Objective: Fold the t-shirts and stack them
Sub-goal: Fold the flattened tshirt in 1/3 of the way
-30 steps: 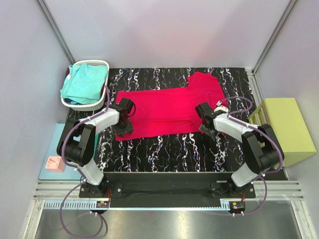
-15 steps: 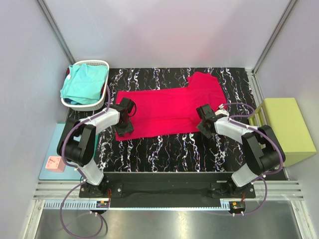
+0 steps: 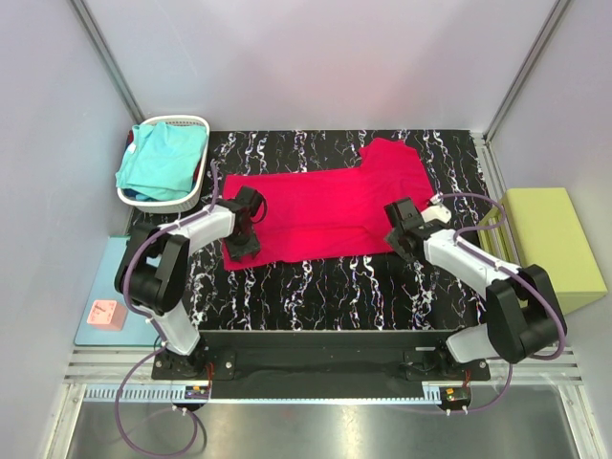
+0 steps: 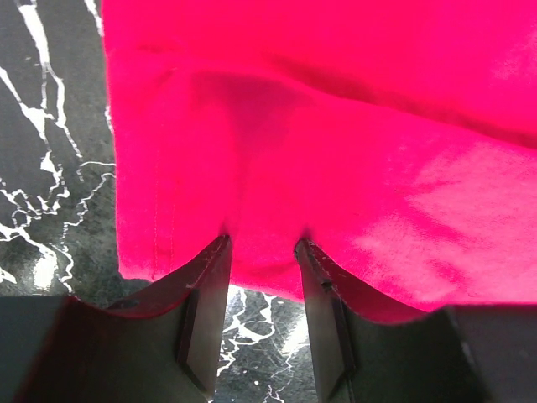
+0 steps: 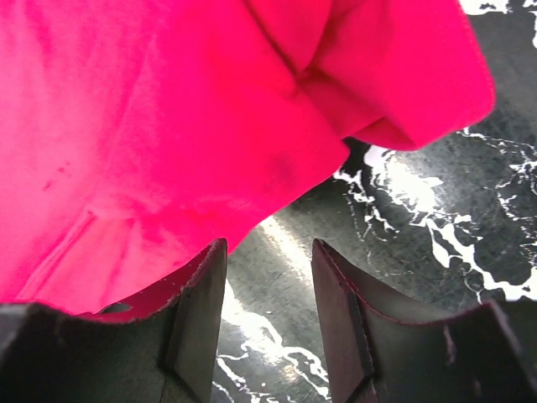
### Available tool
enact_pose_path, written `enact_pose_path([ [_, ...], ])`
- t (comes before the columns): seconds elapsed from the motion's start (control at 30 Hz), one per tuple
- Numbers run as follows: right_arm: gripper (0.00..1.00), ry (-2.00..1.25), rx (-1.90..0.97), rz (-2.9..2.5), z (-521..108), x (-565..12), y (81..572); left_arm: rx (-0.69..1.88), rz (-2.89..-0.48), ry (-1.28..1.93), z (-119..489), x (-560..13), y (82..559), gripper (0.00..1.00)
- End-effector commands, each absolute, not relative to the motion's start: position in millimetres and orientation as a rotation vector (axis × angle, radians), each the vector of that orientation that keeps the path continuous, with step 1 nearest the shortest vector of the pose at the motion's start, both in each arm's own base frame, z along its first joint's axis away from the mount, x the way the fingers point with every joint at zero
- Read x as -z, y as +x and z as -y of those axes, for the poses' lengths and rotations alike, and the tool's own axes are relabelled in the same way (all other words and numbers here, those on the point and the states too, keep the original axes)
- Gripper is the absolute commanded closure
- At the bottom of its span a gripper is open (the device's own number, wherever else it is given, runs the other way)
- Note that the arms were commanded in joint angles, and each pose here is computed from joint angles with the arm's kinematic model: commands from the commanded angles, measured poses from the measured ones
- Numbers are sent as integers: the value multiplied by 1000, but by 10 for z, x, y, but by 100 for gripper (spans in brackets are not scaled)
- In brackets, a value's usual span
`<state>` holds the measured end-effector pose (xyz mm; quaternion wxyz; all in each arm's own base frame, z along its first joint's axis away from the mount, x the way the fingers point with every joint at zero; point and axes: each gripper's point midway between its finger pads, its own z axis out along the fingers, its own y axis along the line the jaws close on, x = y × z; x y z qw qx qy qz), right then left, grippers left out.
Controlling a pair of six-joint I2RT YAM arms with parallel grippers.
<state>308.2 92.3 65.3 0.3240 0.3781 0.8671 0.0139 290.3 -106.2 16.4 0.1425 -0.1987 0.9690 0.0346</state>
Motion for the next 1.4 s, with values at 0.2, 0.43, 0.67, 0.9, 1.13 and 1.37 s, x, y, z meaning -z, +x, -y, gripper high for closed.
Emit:
enact_pose_path([
  [0.2,49,1045,95,-2239,-604,-529,3132,-65,-2775,-536,1155,-249,3006,57],
  [0.43,50,1060,114,-2237,-522,-485,3185,-64,-2784,-540,1161,-220,3004,57],
  [0.67,60,1061,129,-2260,-520,-394,3154,-58,-2780,-537,1169,-241,3017,57],
  [0.9,83,1058,122,-2255,-523,-418,3165,-47,-2757,-537,1167,-311,3042,57],
  [1.13,89,1049,134,-2258,-509,-419,3145,-53,-2767,-540,1163,-284,3024,57],
  [1.37,47,1026,99,-2254,-532,-463,3157,-60,-2768,-538,1152,-280,3013,57],
])
